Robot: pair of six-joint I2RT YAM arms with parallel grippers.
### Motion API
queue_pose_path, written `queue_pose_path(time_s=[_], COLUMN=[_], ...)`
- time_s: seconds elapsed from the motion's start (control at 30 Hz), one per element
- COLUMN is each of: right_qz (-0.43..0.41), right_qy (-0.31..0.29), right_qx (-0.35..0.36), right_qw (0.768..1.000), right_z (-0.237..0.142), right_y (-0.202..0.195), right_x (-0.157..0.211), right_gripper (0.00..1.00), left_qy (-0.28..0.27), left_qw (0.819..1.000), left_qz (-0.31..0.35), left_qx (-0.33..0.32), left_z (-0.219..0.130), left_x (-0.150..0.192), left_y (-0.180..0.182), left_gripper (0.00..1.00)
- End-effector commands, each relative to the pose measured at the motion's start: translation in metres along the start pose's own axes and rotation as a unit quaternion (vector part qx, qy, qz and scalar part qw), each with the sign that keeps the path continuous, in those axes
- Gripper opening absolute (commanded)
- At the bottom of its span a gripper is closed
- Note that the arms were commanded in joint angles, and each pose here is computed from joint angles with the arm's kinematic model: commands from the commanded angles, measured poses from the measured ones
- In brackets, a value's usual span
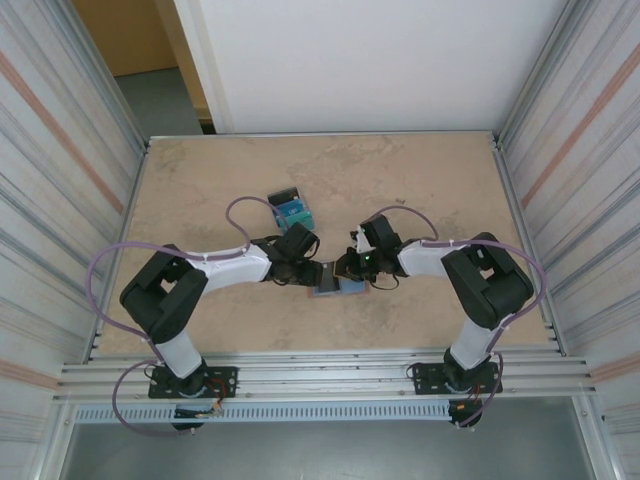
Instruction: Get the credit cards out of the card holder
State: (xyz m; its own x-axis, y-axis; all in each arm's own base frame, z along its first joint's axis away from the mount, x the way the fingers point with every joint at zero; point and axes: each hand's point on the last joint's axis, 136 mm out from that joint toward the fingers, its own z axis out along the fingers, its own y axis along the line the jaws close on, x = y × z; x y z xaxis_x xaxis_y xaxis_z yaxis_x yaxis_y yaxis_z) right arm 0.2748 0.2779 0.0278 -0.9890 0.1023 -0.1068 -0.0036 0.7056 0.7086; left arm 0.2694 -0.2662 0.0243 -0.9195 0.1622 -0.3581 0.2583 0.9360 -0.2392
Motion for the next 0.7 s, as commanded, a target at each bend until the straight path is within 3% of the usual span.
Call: queue_pose_path(time_s=[0.0,0.67], right_qz=[0.007,-0.004], right_qy=[0.006,-0.032], right_qx=[-0.007,0.03], right_qw=[1.0,0.999], right_z=[0.0,-0.035], right_y=[-0.002,-0.015], right_x=[0.006,-0.006], right_gripper=[0.01,0.0], left_qy=[0.049,0.042], left_qw=[0.998,0.999], left_qz=[0.004,-0.008], left_qx=[-0.024,-0.019], left_z=[0.017,0.008], left_x=[0.028,0.026], left_y=[0.015,0.019], left_gripper=[0.53,0.53])
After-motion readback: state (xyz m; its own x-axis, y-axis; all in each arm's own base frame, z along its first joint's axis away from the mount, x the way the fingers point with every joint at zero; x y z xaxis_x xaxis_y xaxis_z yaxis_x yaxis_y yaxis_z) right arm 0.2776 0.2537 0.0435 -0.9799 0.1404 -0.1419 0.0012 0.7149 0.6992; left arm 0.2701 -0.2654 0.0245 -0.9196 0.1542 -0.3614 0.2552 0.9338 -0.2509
